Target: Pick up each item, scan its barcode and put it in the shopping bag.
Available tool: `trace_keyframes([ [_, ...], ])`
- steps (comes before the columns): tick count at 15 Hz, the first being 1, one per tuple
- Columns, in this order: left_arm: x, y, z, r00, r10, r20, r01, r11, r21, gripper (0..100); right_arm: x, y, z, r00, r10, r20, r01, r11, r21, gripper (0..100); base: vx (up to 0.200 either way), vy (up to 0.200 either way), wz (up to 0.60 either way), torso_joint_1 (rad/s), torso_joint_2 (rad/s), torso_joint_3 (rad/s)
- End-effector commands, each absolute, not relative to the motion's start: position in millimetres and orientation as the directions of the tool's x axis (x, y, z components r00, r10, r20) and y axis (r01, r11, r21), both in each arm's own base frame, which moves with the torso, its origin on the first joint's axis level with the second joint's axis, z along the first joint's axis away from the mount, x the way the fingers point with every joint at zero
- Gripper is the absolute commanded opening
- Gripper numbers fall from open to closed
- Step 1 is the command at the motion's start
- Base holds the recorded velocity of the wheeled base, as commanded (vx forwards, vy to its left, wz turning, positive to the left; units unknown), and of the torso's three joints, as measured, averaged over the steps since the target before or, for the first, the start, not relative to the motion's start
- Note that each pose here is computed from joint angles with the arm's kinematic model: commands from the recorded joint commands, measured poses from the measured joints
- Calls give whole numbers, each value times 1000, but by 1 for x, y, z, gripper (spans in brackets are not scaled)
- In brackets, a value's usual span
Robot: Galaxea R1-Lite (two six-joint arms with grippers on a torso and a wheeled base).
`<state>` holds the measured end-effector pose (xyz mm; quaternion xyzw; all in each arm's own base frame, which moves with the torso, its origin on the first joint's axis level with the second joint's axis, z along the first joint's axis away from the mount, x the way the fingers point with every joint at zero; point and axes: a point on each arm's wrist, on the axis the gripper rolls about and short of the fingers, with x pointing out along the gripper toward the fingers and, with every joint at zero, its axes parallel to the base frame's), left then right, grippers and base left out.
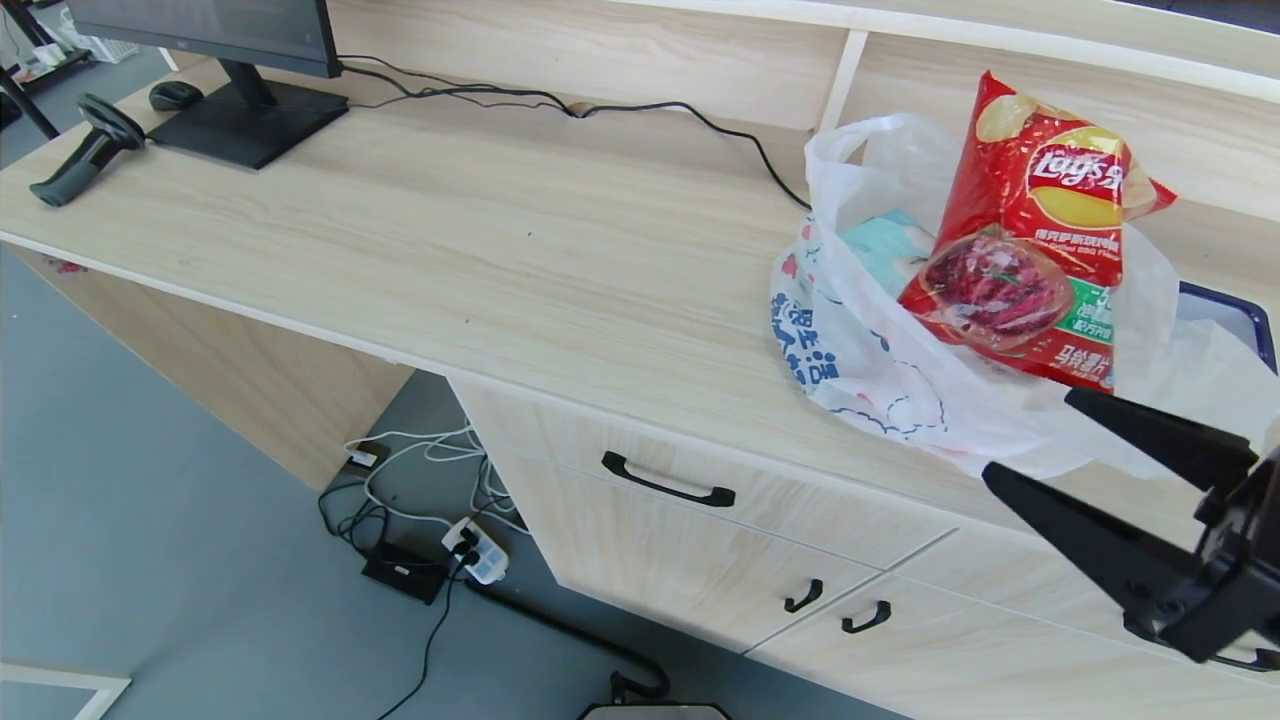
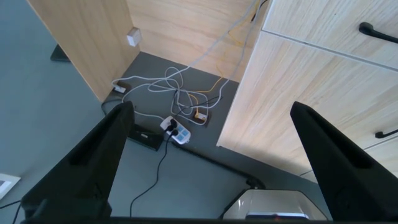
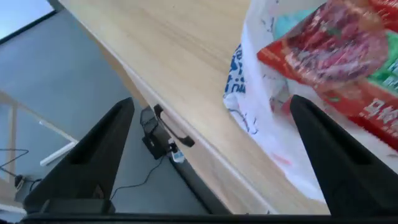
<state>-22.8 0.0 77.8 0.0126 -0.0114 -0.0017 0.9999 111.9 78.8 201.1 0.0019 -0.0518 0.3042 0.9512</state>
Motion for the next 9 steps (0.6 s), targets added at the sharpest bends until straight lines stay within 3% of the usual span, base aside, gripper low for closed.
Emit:
trace_keyframes([
  [1,-23,0,78,1000,-3,23,3,1000,23,100,85,73,182,767,637,78,-636,771,-45,100,0,0,0,0,0,0],
  [3,-23,0,78,1000,-3,21,3,1000,25,100,66,63,146,740,673,-20,-673,739,-40,100,0,0,0,0,0,0],
  [4,-23,0,78,1000,-3,23,3,1000,25,100,66,62,145,738,675,-25,-675,737,-40,100,0,0,0,0,0,0],
  [7,-23,0,78,1000,-3,21,3,1000,25,100,32,30,115,719,663,-207,-675,737,17,100,0,0,0,0,0,0],
  [9,-23,0,78,1000,-3,23,3,1000,25,100,17,15,102,716,660,-228,-675,738,16,100,0,0,0,0,0,0],
])
